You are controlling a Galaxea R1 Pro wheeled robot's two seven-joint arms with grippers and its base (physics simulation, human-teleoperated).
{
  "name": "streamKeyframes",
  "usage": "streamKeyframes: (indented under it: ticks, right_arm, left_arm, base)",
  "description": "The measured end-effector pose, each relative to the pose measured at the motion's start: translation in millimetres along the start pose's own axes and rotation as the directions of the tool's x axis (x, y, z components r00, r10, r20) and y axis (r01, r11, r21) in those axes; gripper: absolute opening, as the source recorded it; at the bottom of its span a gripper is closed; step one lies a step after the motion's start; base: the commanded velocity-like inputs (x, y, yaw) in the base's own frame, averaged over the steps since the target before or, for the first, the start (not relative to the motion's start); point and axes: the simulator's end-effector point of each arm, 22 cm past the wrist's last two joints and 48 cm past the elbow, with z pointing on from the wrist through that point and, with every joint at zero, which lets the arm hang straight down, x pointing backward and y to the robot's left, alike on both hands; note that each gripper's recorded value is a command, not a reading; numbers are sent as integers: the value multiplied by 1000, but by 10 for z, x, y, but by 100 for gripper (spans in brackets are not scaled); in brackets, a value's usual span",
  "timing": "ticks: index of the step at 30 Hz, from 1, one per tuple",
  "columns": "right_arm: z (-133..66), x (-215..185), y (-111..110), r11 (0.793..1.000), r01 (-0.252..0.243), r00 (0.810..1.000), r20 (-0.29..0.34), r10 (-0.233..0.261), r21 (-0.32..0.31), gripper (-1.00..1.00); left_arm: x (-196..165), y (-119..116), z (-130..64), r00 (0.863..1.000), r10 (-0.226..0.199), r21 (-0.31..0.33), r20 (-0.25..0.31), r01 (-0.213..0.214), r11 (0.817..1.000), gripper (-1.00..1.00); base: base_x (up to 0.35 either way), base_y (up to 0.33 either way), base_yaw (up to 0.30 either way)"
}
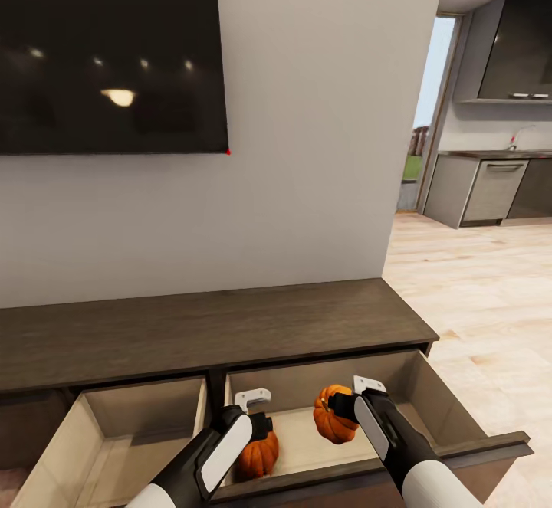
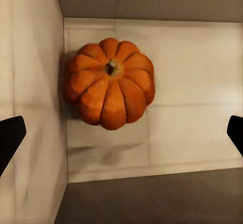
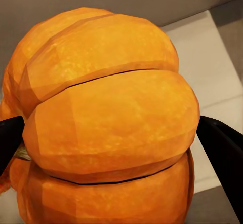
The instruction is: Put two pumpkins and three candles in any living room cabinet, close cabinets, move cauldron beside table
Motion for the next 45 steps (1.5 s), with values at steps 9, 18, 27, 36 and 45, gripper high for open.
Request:
streamKeyframes:
  ticks: [9, 18, 27, 36, 45]
  right_arm:
    - [2, 15, -2, 1000, 0, 1000, -6, 0, 1, -100]
    - [5, 30, -5, 1000, -1, 1000, -10, 1, 1, -100]
    - [5, 30, -3, 1000, -2, 1000, -10, 2, 0, -100]
    - [100, 135, -38, 1000, -2, 999, -35, 2, 7, -100]
    - [205, 254, -66, 1000, -3, 998, -62, 3, 13, -100]
  left_arm:
    - [1, 0, 0, 1000, 0, 0, -1, 0, 1000, 100]
    - [-135, -69, -71, 1000, -4, 25, 31, 3, 1000, 100]
    - [-817, -383, -604, 979, -35, 157, 203, 2, 988, 100]
    - [-1009, -389, -916, 968, -59, 247, 243, -3, 969, 100]
    - [-813, -473, -1005, 991, -61, 370, 119, 12, 929, 100]
  base:
    - [0, 0, 0]
    - [0, 0, 0]
    - [0, 0, 0]
    - [0, 0, 0]
    - [0, 0, 0]
